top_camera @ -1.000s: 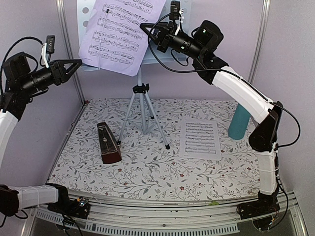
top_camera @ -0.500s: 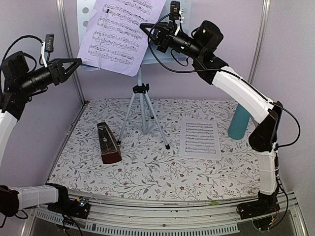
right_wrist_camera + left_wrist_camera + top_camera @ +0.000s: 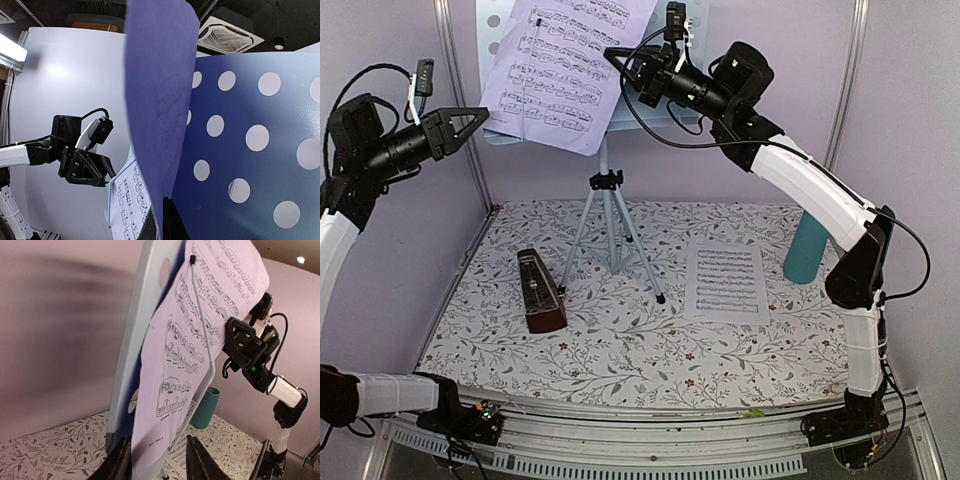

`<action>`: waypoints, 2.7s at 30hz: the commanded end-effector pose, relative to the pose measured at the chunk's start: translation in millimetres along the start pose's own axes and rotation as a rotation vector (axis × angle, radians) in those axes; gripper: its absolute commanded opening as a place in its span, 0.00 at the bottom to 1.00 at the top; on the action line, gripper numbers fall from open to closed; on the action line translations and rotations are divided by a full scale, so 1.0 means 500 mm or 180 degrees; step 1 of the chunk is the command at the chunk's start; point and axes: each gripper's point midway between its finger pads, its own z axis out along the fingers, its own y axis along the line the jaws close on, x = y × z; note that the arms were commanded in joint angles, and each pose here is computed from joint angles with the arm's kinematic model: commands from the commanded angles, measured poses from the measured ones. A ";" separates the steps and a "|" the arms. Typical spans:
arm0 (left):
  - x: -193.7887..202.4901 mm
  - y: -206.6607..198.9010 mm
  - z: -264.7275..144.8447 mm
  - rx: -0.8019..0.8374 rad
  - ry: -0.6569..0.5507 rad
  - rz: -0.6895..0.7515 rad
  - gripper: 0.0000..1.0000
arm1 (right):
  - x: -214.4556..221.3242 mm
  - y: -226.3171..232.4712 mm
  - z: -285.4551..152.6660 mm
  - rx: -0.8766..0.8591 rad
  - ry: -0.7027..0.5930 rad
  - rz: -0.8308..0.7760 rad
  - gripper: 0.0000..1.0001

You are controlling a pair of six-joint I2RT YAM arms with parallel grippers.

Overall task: Set up the instrument practice props
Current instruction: Adjust the sheet music on the music stand.

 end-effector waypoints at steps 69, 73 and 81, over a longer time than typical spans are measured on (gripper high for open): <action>0.047 0.017 -0.036 -0.0220 -0.0361 -0.0121 0.00 | 0.232 0.060 -0.076 0.0966 0.0954 0.1864 0.38; 0.048 0.017 -0.035 -0.0214 -0.0351 -0.0123 0.00 | 0.251 0.066 -0.075 0.0948 0.0999 0.1939 0.40; 0.043 0.015 -0.037 -0.0217 -0.0362 -0.0107 0.00 | 0.266 0.089 -0.075 0.0976 0.1035 0.2063 0.39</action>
